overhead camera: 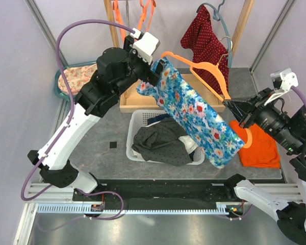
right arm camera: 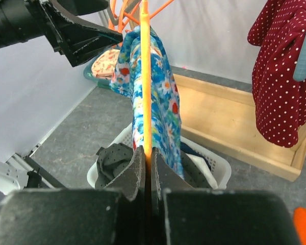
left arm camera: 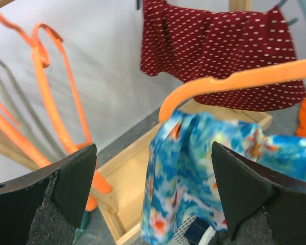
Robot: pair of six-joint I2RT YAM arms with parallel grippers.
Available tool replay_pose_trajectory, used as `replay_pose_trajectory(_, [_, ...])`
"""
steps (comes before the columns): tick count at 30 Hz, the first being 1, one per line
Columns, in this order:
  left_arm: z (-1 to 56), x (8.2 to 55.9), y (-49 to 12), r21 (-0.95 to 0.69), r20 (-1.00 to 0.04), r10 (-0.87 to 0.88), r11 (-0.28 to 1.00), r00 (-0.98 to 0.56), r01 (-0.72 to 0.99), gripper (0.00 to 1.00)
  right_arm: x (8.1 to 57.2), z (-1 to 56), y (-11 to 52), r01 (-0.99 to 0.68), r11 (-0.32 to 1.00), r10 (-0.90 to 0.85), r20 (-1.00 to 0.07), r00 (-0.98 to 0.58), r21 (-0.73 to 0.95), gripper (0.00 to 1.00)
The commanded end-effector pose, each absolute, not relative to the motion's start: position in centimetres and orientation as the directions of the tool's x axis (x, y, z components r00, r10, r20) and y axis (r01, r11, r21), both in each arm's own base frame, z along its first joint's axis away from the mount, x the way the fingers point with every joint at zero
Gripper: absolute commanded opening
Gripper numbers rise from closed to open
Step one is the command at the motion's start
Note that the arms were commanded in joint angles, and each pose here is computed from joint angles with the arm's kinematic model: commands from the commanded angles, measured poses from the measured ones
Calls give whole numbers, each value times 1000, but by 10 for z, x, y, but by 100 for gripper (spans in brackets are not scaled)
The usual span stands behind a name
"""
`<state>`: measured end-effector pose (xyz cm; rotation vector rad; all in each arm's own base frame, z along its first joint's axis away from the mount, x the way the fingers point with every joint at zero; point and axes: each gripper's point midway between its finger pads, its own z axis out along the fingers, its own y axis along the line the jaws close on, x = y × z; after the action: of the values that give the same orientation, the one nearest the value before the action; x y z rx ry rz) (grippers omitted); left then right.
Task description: Remove the skirt from the hanger
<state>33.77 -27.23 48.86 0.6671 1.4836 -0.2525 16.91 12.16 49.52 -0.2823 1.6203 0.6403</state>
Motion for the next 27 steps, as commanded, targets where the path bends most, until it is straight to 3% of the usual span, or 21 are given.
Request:
replay_pose_trajectory(1, [459,321,-306,275,-949,295,607,110,745,100,147,540,111,-567,790,256,-966,-43,234,0])
replay_pose_trajectory(4, [438,315,-309,278,-940,327,559,100,781,99,146,545,106,-553,805,241,-970,-27,215,0])
replay_pose_trajectory(12, [434,330,-290,273,-941,331,619,71,736,97,149,547,108,-559,804,230,-973,-21,202,0])
replay_pose_trajectory(13, [435,330,-290,267,-944,323,617,71,741,89,149,546,109,-560,803,229,-973,-23,202,0])
replay_pose_trajectory(15, [436,331,-290,259,-947,313,604,75,754,52,150,544,110,-561,803,226,-974,-28,203,0])
replay_pose_trajectory(16, [436,331,-290,255,-948,311,606,71,753,20,153,543,109,-552,809,221,-975,-30,200,0])
replay_pose_trajectory(18, [438,331,-288,253,-949,309,614,67,748,4,156,538,108,-538,819,214,-976,-36,199,0])
replay_pose_trajectory(23, [441,328,-286,249,-949,309,616,62,747,2,174,523,104,-472,860,190,-980,-58,194,0])
replay_pose_trajectory(27, [478,306,-290,222,-965,242,567,97,794,2,199,491,107,-419,891,139,-983,-116,175,0])
